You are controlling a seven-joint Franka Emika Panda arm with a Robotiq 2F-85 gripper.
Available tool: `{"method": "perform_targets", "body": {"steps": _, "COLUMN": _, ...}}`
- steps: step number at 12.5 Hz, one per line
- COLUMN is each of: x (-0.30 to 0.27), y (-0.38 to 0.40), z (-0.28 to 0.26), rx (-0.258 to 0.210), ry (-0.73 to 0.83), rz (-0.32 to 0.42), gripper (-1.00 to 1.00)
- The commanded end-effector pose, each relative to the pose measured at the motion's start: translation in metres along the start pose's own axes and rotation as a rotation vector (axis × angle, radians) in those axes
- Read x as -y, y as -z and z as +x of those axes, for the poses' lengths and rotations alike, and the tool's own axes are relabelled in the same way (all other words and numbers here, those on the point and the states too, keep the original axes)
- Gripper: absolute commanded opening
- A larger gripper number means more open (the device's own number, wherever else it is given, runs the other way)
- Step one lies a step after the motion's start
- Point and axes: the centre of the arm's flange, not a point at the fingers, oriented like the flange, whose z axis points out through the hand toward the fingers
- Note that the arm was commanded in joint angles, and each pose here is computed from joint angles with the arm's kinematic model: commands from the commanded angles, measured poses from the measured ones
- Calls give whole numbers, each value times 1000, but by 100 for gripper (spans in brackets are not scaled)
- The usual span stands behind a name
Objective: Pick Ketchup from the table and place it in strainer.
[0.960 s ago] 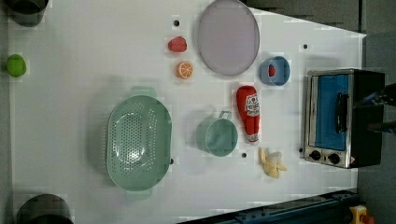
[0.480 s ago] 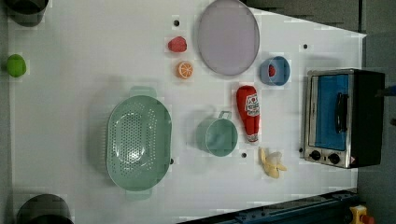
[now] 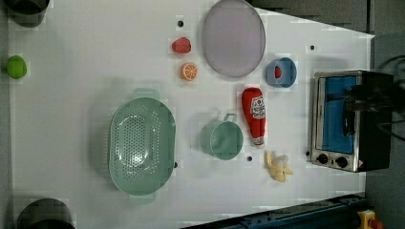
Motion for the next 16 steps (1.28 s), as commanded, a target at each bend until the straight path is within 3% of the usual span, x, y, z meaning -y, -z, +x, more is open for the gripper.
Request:
{"method": "perform_targets", "body": {"steps": 1, "x": 11, "y": -34, "z": 0, "rx": -52, "ry": 414, "rz": -8, "gripper": 100}}
{"method": "perform_targets", "body": {"steps": 4, "x": 12, "y": -88, "z": -1, "rx": -80, "ry": 458, "rz": -12, "gripper": 100}}
{"method": "perform_targets", "body": {"steps": 8, "x": 13, "y": -155, "z": -9, "rx": -42, "ry": 473, "rz": -15, "gripper": 100}}
{"method": "perform_targets", "body": {"steps": 10, "x": 12, "y": -182, "z": -9, "rx": -31, "ry": 503, "rz": -56, "gripper": 100}}
{"method": "perform_targets", "body": {"steps": 16, "x": 19, "y": -251, "z": -15, "rx": -29, "ry": 513, "rz": -49, "gripper": 100}}
